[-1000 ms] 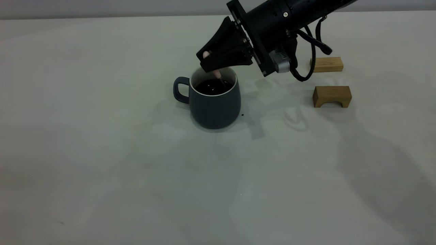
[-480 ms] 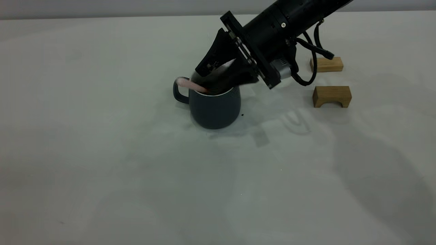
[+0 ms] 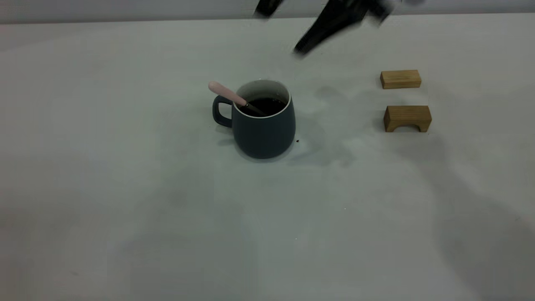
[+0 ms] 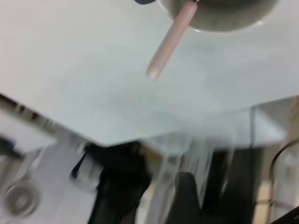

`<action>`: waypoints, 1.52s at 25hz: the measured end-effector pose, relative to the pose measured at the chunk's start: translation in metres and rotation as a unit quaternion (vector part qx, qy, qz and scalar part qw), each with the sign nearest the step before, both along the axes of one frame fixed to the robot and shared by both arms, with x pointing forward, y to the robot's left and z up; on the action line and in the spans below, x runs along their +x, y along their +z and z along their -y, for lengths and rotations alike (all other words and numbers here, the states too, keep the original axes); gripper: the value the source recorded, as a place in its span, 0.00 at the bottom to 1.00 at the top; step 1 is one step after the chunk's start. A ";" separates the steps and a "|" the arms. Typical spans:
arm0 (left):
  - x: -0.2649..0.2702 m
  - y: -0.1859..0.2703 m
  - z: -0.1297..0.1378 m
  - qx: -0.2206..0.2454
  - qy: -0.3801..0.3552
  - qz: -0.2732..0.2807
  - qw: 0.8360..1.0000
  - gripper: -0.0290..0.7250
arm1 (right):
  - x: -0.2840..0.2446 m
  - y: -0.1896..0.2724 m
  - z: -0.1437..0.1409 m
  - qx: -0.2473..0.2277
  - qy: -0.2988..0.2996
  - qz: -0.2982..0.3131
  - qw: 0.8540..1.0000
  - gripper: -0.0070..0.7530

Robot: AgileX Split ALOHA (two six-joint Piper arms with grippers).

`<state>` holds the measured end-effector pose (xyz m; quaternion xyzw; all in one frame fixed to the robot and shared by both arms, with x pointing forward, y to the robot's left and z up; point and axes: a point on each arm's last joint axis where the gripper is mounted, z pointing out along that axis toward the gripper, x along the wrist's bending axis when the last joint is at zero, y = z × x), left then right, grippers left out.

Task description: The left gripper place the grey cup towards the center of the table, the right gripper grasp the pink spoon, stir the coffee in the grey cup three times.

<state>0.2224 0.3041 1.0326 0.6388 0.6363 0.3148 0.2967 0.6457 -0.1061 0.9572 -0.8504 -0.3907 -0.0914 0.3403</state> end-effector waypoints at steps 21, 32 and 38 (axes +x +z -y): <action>0.000 0.000 0.000 0.000 0.000 0.000 1.000 0.71 | -0.198 0.272 0.121 -0.260 0.105 0.477 0.833 0.26; 0.000 0.000 0.000 0.000 0.000 0.000 1.000 0.71 | -0.327 0.229 0.161 -0.287 0.245 0.566 0.733 0.26; 0.000 0.000 0.000 0.000 0.000 0.000 1.000 0.71 | -0.384 0.169 0.182 -0.339 0.238 0.577 0.704 0.27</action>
